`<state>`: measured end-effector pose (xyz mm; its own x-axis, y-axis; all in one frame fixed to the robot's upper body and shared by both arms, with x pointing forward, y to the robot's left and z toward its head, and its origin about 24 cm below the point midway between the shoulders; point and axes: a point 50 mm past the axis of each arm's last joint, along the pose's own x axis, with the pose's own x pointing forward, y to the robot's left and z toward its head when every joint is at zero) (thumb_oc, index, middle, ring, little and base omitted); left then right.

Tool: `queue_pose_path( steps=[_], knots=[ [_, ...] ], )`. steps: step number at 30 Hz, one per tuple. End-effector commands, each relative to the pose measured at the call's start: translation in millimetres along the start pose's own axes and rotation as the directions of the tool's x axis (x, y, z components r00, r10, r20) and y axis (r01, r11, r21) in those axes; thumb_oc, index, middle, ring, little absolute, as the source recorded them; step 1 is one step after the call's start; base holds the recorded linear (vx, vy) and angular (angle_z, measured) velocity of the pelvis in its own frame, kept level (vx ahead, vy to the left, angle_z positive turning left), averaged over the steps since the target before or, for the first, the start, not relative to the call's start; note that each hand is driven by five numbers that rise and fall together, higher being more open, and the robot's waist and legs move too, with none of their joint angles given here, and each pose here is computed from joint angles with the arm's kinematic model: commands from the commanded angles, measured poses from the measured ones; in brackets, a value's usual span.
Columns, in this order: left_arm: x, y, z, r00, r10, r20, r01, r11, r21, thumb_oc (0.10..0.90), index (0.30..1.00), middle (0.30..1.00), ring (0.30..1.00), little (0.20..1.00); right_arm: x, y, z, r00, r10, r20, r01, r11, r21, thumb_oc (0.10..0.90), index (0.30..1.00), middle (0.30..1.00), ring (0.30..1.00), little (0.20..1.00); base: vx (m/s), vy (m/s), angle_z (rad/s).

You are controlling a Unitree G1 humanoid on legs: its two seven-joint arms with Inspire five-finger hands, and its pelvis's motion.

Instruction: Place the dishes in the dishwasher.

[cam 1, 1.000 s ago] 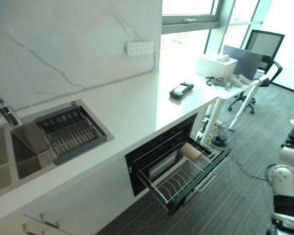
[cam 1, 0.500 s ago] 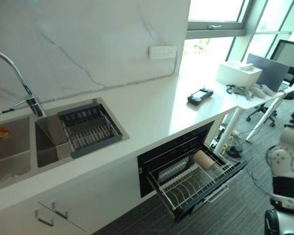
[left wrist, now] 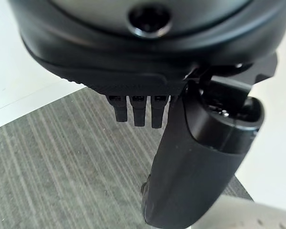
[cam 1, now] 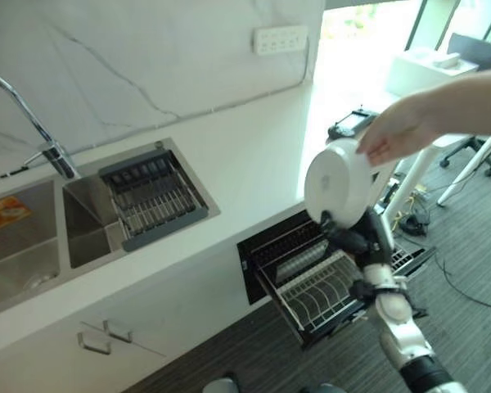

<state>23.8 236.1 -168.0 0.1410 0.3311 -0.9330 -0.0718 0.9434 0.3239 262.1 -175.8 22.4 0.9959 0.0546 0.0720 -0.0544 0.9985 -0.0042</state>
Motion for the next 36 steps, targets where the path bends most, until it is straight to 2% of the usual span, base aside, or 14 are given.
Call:
queue_pose_path(
  steps=[1,5,9,16,21,25,26,29,30,31,36],
  knots=[
    [1.7,12.8,21.8,0.996,0.041,0.081,-0.04,0.999,-0.01,0.8,0.9,0.9,0.9,0.9,0.7,19.3,-14.2,0.99,0.1,-0.096,-0.105,0.993,-0.048,0.4,0.3,0.3,0.3,0.3,0.07,-0.009,-0.04],
    [2.0,12.0,25.7,0.995,0.043,0.086,-0.042,0.999,-0.017,0.8,0.9,0.9,0.9,0.9,-10.3,6.9,-40.9,0.978,0.007,-0.209,-0.032,0.992,-0.118,0.4,0.3,0.3,0.3,0.3,-0.01,0.005,0.01],
    [2.2,14.8,27.6,0.994,0.047,0.095,-0.046,0.999,-0.006,0.8,0.9,0.9,0.9,0.9,-19.1,-11.6,-53.9,0.965,-0.066,-0.254,0.015,0.981,-0.195,0.4,0.3,0.3,0.3,0.3,0.02,0.004,0.12],
    [1.9,13.7,29.4,0.994,0.036,0.104,-0.038,0.999,0.012,0.8,0.9,0.9,0.9,0.9,-21.9,-24.3,-62.3,0.948,-0.145,-0.285,0.046,0.943,-0.328,0.4,0.3,0.3,0.3,0.3,0.01,0.01,0.11],
    [1.8,14.4,28.2,0.994,0.038,0.107,-0.041,0.999,0.028,0.8,0.9,0.9,0.9,0.9,-14.8,-27.8,-55.6,0.956,-0.196,-0.217,0.089,0.903,-0.421,0.4,0.3,0.3,0.3,0.3,0.03,0.004,0.08],
    [1.5,15.9,27.1,0.993,0.04,0.11,-0.045,0.998,0.044,0.8,0.9,0.9,0.9,0.9,-0.2,-32.8,-35.7,0.965,-0.251,-0.08,0.177,0.844,-0.507,0.4,0.3,0.3,0.3,0.3,-0.03,0.004,0.15],
    [1.5,16.9,25.8,0.993,0.039,0.107,-0.045,0.997,0.055,0.8,0.9,0.9,0.9,0.9,9.6,-36.1,-21.6,0.96,-0.281,0.009,0.24,0.803,-0.545,0.4,0.3,0.3,0.3,0.3,0.02,-0.002,0.19],
    [1.4,17.2,22.8,0.994,0.036,0.106,-0.044,0.997,0.069,0.8,0.9,0.9,0.9,0.9,19.1,-42.6,-3.9,0.934,-0.332,0.135,0.345,0.731,-0.588,0.4,0.3,0.3,0.3,0.3,0.04,0.012,0.08],
    [1.4,16.2,23.5,0.993,0.032,0.111,-0.041,0.996,0.077,0.8,0.9,0.9,0.9,0.9,25.2,-47.9,8.4,0.897,-0.373,0.238,0.436,0.651,-0.622,0.4,0.3,0.3,0.3,0.3,0.03,0.026,0.08],
    [1.4,15.5,23.4,0.993,0.031,0.111,-0.039,0.996,0.079,0.8,0.9,0.9,0.9,0.9,27.6,-50.0,13.1,0.881,-0.384,0.278,0.468,0.615,-0.634,0.4,0.3,0.3,0.3,0.3,0.03,0.028,0.12],
    [1.5,16.3,24.5,0.993,0.025,0.119,-0.036,0.995,0.093,0.8,0.9,0.9,0.9,0.9,42.1,-52.2,30.3,0.85,-0.344,0.398,0.522,0.448,-0.726,0.4,0.3,0.3,0.3,0.3,0.03,0.029,0.18]
  ],
)
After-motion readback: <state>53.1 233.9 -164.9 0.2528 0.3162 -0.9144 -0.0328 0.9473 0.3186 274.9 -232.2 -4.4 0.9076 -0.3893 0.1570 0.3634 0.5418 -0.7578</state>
